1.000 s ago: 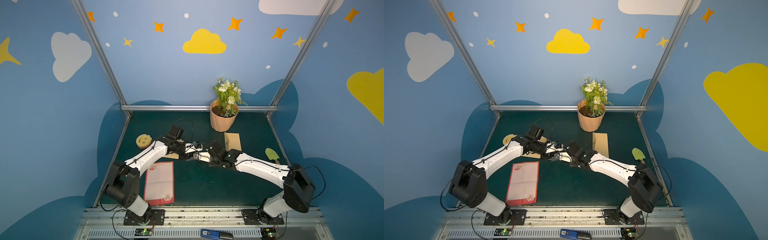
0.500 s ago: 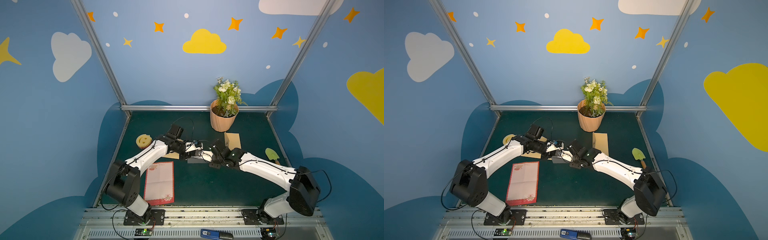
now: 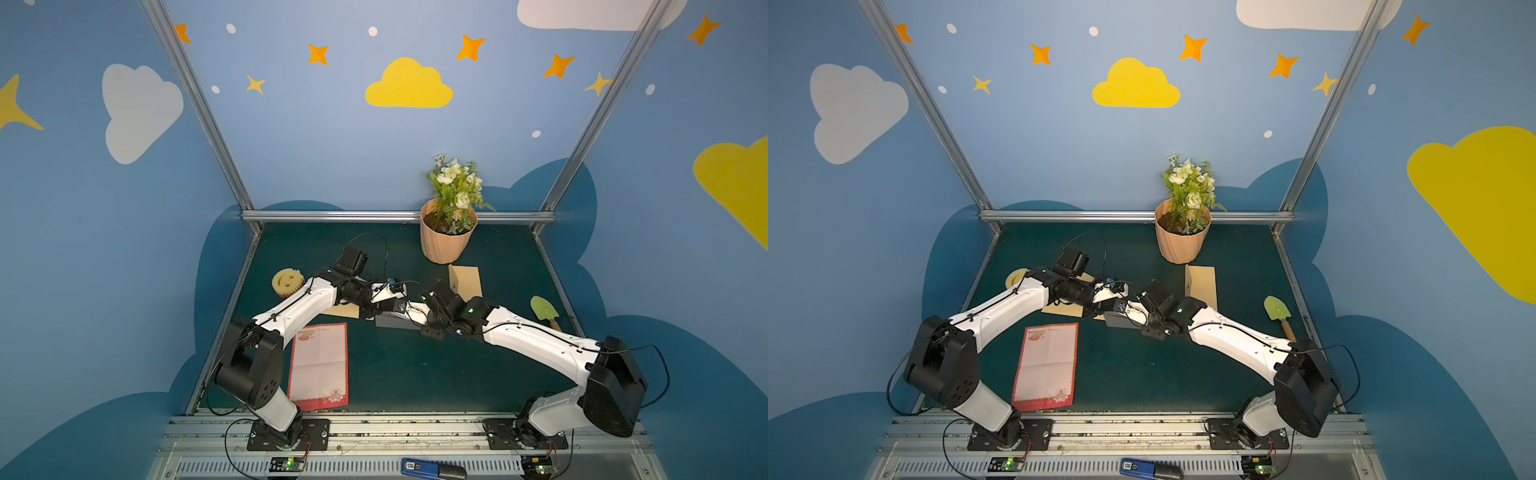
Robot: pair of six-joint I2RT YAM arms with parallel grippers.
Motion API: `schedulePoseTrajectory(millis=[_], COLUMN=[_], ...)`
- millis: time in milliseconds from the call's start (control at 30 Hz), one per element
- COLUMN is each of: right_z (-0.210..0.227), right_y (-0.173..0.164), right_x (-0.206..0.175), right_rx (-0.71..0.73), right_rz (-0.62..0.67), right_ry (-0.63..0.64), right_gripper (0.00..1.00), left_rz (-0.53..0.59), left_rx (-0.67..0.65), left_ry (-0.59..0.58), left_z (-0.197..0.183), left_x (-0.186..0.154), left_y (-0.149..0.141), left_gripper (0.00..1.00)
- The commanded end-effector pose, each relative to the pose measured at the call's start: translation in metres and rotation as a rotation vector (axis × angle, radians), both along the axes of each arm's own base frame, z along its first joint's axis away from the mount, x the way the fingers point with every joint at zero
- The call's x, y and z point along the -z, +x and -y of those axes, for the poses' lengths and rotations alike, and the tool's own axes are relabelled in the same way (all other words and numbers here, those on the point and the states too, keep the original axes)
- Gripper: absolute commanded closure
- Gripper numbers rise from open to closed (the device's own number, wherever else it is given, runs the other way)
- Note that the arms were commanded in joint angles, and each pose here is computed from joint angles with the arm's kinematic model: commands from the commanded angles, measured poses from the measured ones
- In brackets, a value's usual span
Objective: Fold the letter paper in half and place it into the envelope
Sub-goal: Place the letter paper in the envelope.
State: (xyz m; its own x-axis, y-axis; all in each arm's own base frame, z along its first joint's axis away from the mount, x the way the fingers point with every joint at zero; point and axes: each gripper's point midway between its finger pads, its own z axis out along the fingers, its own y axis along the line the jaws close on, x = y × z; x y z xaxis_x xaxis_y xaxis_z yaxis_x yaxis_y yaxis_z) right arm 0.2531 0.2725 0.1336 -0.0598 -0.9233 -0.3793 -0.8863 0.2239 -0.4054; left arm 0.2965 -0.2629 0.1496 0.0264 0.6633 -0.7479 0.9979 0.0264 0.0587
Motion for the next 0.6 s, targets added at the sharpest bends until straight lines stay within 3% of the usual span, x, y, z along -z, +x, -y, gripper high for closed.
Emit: schedulePoseTrajectory(millis=[0,333,567], right_z=[0.014,0.007,-0.009], right_y=[0.002,0.005,0.01], right_x=[-0.004,0.011,0.022], right_rx=[0.014,0.02,0.05], right_rz=[0.003,-0.05,-0.075], right_ry=[-0.105,-0.241,-0.247], right_gripper=[1.0,1.0,1.0], left_rz=[-0.023,-0.036,-0.044], left_rx=[0.014,0.017,0.023], left_ry=[-0.013,-0.021,-0.033], left_z=[0.002,0.003,0.005], left_x=[-0.004,-0.005,-0.006], left_y=[-0.001,-0.001,-0.002], left_gripper=[0.97,0.96,0.96])
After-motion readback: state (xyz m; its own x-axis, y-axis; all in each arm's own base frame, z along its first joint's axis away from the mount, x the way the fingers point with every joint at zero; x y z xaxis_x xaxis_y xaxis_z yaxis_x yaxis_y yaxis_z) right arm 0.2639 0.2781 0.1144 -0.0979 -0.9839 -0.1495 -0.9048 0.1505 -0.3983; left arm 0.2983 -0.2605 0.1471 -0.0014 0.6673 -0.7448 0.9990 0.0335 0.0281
